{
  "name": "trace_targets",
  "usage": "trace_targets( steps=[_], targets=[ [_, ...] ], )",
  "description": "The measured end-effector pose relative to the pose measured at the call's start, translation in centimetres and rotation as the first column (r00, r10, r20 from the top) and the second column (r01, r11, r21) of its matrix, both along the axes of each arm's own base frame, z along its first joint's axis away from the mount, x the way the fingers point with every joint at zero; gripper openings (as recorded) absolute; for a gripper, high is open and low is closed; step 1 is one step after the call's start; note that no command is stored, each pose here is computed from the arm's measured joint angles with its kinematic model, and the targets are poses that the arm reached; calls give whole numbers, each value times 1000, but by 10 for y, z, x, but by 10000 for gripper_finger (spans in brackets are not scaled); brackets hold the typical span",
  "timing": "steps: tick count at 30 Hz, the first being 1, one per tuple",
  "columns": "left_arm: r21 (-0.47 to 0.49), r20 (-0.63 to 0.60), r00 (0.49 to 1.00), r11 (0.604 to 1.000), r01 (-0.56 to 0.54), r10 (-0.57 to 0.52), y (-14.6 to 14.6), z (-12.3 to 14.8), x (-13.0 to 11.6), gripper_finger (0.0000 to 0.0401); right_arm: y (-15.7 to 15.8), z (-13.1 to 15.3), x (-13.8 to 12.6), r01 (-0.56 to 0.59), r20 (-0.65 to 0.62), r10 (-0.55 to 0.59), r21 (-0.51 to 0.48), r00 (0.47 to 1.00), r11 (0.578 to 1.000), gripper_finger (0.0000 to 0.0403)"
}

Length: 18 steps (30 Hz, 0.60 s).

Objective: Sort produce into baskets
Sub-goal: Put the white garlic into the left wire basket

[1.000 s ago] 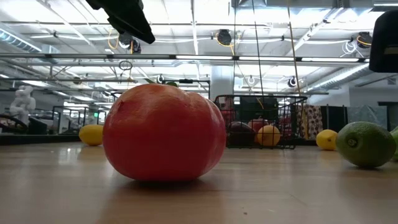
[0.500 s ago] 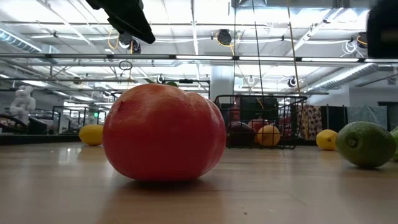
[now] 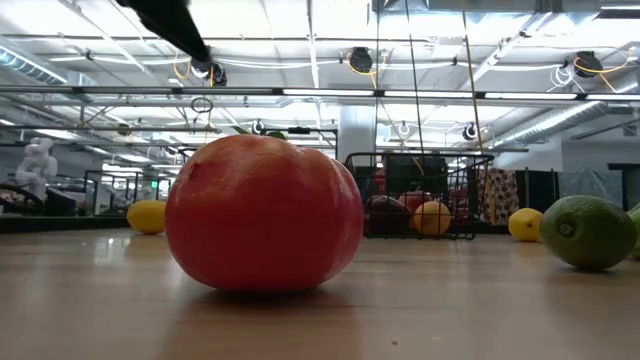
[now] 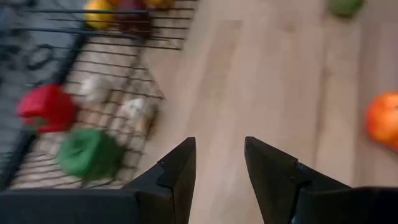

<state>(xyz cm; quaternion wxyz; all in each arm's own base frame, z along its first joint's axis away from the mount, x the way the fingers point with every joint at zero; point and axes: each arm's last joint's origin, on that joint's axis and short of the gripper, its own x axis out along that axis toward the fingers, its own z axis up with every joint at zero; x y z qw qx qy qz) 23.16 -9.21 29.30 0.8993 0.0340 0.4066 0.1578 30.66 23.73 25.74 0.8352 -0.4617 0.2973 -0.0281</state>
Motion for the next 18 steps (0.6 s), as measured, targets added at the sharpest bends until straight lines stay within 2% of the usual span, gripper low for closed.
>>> trace_targets(
  steps=[3, 7, 13, 18],
  targets=[
    [27, 40, 998, 998, -55, 53, 1, 6, -12, 145, -27, 9, 25, 54, 29, -52, -73, 998, 996, 208],
    [35, 55, 995, 996, -87, 85, 1, 5, -23, 145, -80, 14, 60, 128, 42, -125, -76, 991, 989, 208],
    [15, -4, 985, 984, -175, 175, 2, 0, -37, 145, -186, 21, 99, 235, 91, -242, 78, 966, 969, 208],
    [5, -21, 978, 978, -208, 208, 0, -1, -43, 145, -284, 40, 111, 273, 283, -330, 224, 900, 936, 208]
  ],
)
